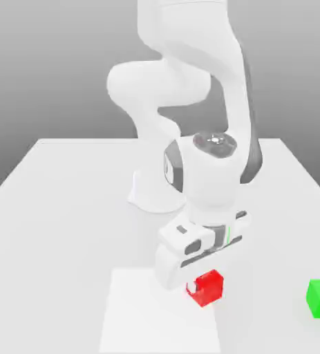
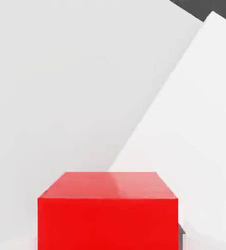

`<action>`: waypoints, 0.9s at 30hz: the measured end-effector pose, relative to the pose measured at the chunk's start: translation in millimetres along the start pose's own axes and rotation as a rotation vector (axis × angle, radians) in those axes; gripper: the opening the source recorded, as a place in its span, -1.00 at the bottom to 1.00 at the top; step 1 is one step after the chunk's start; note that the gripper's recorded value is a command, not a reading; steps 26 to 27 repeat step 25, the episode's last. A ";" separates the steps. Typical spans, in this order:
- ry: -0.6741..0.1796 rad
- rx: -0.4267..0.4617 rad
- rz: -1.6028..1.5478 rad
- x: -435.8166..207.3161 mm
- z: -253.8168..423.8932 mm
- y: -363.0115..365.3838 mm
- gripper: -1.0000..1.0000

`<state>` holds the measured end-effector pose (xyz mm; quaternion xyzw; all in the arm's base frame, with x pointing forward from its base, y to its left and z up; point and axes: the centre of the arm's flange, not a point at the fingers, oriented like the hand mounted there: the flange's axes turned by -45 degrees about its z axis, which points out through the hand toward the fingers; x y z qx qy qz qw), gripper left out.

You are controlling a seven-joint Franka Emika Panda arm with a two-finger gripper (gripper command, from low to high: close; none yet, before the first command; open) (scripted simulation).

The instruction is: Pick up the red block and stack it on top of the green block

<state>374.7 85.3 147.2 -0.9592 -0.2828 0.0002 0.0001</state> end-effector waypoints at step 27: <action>0.000 0.000 -0.215 141.6 -43.6 -178.9 1.00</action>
